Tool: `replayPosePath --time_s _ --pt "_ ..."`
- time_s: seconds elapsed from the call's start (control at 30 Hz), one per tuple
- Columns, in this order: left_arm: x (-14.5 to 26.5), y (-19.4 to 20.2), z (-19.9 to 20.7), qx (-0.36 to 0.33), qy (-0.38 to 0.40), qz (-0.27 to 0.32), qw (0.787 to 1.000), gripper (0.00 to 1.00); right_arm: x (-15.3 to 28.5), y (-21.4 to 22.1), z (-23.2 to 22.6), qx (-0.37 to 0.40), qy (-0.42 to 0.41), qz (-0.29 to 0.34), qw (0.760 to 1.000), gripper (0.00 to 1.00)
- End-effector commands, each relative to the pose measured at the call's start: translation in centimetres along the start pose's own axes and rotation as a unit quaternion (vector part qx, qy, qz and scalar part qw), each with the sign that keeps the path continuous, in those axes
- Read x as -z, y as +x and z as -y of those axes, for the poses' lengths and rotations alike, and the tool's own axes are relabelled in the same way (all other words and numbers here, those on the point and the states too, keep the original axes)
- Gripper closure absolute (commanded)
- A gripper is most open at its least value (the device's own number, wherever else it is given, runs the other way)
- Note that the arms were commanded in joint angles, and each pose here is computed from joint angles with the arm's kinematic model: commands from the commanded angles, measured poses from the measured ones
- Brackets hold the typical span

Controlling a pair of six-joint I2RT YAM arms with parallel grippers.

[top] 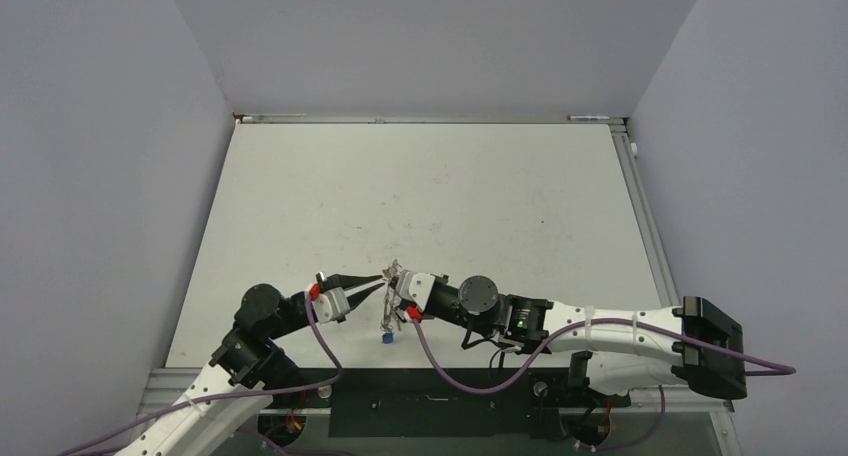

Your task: Put the keys on the keyring

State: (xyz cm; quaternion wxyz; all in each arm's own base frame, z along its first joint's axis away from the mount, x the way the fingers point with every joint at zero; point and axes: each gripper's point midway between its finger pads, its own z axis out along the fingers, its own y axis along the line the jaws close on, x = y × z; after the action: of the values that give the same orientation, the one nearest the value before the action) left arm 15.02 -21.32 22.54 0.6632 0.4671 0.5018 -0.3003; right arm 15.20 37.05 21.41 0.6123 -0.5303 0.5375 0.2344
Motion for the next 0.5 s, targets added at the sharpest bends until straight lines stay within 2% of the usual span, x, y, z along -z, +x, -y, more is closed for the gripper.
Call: replayPosePath --time_s 0.0,0.27,0.37,0.47 --pt "0.0 -2.0 -0.1 -0.016 0.004 0.037 0.999 0.83 0.7 -2.1 1.4 0.007 0.016 0.031 0.999 0.95" --pt "0.6 -3.7 0.2 -0.040 0.004 0.070 0.997 0.72 1.4 -2.1 1.8 0.017 0.009 0.002 1.000 0.95" --pt "0.8 -5.3 1.1 -0.023 0.025 0.098 0.995 0.63 1.7 -2.2 2.0 0.017 0.009 -0.008 1.000 0.95" --pt "1.0 -7.3 1.2 0.009 0.028 0.127 0.991 0.59 2.1 -2.5 1.9 0.013 0.000 -0.014 1.000 0.95"
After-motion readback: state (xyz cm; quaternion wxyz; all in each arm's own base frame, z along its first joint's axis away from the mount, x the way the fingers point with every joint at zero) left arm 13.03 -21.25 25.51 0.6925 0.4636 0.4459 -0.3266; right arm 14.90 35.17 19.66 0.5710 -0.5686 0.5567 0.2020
